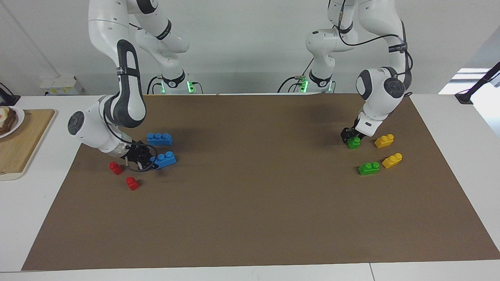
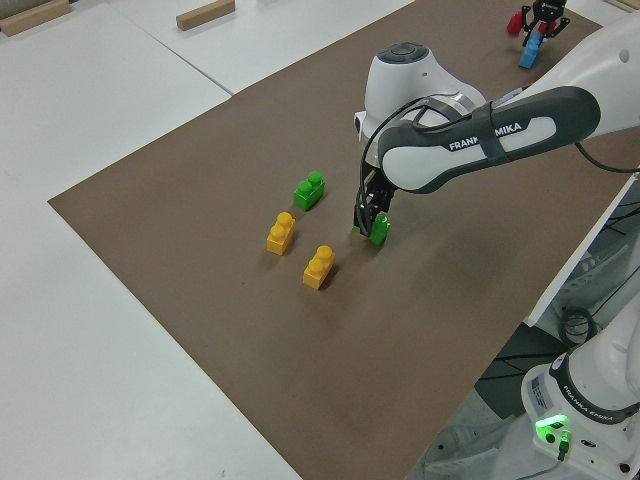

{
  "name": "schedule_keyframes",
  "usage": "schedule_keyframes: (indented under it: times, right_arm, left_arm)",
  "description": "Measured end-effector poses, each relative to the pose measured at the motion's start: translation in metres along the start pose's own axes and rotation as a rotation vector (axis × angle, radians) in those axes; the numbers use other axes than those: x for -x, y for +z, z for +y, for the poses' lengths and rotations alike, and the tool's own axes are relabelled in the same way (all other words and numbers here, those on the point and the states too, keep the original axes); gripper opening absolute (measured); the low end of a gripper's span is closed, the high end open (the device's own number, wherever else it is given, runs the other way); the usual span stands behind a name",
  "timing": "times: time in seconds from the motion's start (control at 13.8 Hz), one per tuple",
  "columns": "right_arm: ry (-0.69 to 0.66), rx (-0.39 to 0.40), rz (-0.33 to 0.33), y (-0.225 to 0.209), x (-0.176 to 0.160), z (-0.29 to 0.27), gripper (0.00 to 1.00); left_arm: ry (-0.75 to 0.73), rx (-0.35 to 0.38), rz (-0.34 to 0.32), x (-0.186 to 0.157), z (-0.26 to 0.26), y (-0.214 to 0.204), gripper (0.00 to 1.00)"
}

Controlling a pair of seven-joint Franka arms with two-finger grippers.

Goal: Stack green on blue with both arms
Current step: 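Lift the blue brick with the right gripper and carry it toward center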

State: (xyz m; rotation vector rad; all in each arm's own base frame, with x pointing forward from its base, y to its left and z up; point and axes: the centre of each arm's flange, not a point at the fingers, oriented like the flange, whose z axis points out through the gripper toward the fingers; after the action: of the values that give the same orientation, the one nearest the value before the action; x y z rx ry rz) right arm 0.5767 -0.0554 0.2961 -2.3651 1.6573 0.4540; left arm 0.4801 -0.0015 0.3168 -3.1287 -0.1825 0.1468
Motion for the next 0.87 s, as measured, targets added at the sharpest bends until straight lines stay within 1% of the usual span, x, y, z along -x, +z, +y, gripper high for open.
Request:
schedule_keyframes:
  times: [0.14,0.22,0.36,0.51,0.58,0.72,0.79,0.87]
  right_arm:
    - [-0.001,0.011,-0.026,-0.021,0.009,-0.009,0.34]
    - [0.008,0.008,-0.032,-0.040,0.017,-0.017,0.34]
    - [0.027,0.001,-0.039,-0.080,0.045,-0.033,0.34]
    - [0.071,0.003,-0.033,-0.101,0.095,-0.051,0.34]
    - [0.099,0.007,-0.026,-0.102,0.126,-0.060,0.34]
    - [0.151,0.014,-0.014,-0.099,0.183,-0.070,0.34]
    - [0.182,0.015,-0.009,-0.097,0.210,-0.073,0.34]
    - [0.199,0.019,-0.005,-0.094,0.235,-0.075,0.34]
  left_arm:
    - [0.000,0.000,0.000,0.000,0.000,0.000,0.70]
    - [0.000,0.000,0.000,0.000,-0.001,0.000,0.70]
    - [0.000,0.000,0.000,0.000,-0.001,0.000,0.70]
    - [0.000,0.000,0.000,0.000,-0.001,0.000,0.72]
    - [0.000,0.000,-0.001,0.000,-0.001,0.000,0.70]
    - [0.000,0.000,-0.001,0.000,-0.001,0.000,0.70]
    - [0.000,0.000,-0.001,0.000,-0.001,0.000,0.61]
    - [-0.001,0.000,-0.001,0.000,-0.001,0.000,0.61]
